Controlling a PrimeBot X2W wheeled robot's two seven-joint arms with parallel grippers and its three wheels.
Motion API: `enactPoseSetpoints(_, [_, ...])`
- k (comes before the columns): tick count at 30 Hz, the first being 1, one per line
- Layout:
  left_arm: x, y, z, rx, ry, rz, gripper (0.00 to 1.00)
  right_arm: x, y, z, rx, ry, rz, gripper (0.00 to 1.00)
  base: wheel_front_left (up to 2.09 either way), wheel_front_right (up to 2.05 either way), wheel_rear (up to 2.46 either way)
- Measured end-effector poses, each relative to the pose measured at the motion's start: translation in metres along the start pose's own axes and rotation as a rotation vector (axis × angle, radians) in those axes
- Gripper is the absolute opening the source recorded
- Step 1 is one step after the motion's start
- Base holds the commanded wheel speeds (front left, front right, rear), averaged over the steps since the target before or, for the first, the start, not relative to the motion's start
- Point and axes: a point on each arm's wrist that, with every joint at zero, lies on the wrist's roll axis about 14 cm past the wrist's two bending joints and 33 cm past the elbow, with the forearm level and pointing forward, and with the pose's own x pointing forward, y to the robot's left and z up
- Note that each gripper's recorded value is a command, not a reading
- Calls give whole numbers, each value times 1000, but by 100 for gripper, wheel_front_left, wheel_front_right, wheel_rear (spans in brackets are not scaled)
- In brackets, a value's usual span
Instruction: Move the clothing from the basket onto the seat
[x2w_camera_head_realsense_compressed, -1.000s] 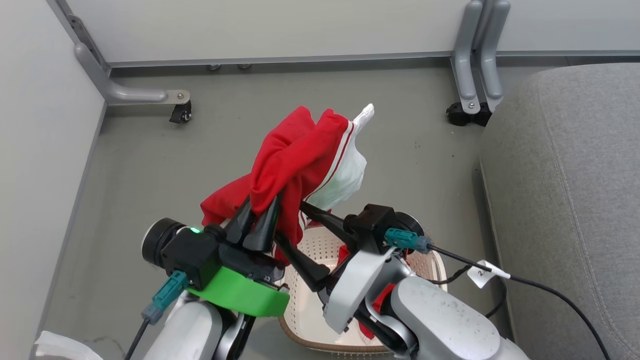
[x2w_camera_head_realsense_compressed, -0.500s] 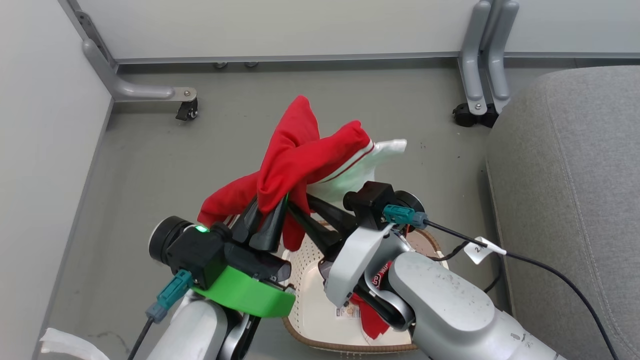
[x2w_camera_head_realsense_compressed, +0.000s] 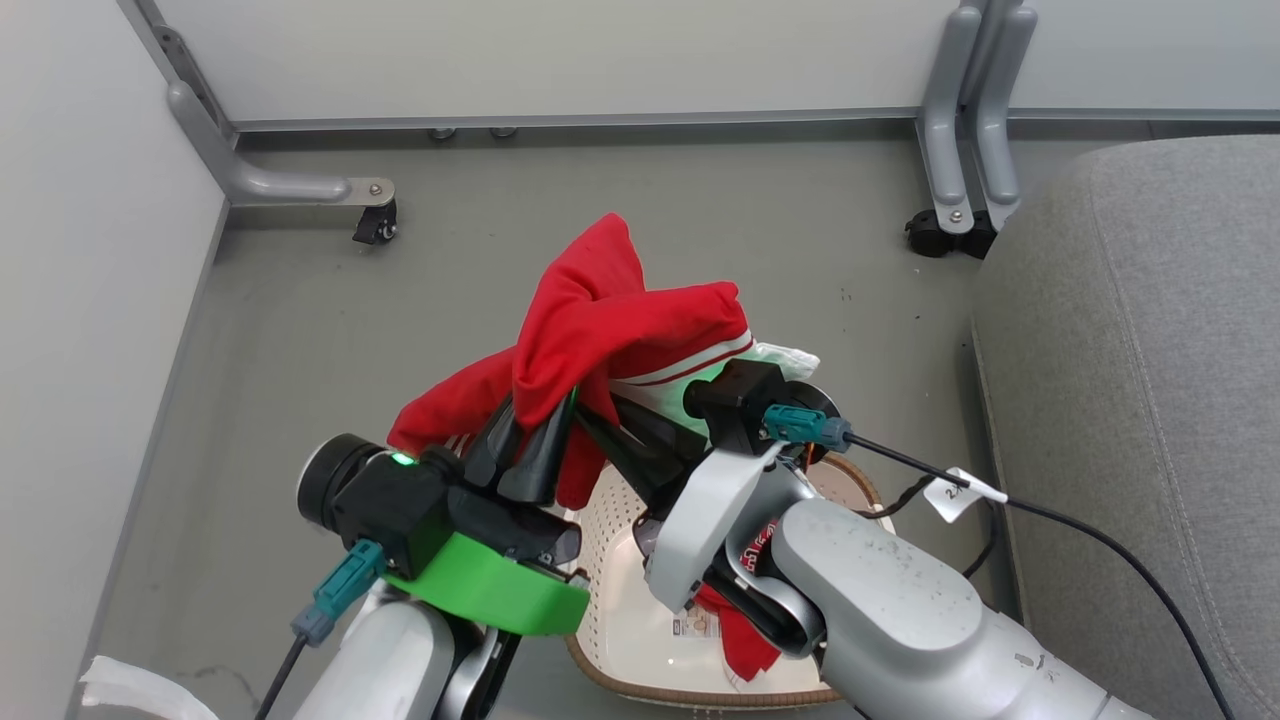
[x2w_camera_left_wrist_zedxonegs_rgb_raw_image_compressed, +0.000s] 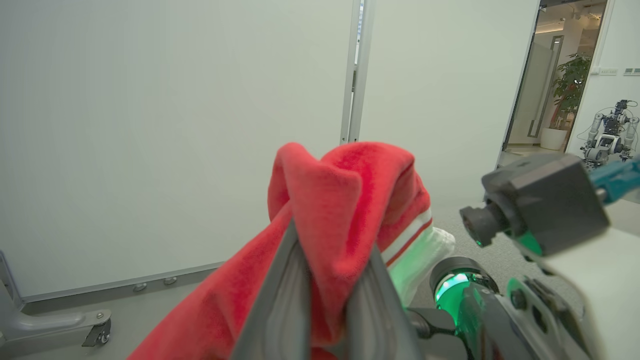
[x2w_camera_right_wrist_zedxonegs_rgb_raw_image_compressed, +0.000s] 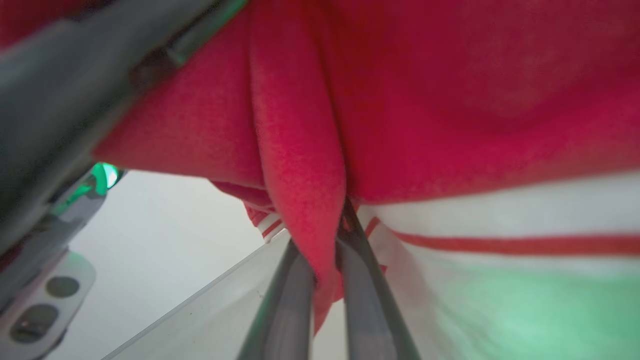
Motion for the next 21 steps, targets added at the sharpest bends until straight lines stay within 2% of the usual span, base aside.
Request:
enactPoseSetpoints(1, [0, 0, 0, 1, 2, 2, 3, 0, 0, 0, 1, 1, 0, 0, 0, 0, 0])
enactPoseSetpoints(2, [0, 1, -1, 2, 3, 6, 33, 0, 0, -1, 3, 2, -1, 0, 0, 0, 0])
enactPoseSetpoints(3, [0, 2, -1, 4, 3, 13, 100, 0, 0, -1, 3, 0, 0, 0, 0, 0, 0])
enactPoseSetpoints(21, [-2, 12, 0, 27, -2, 43, 100, 3, -17, 4, 5, -14, -40, 0, 0, 0, 0])
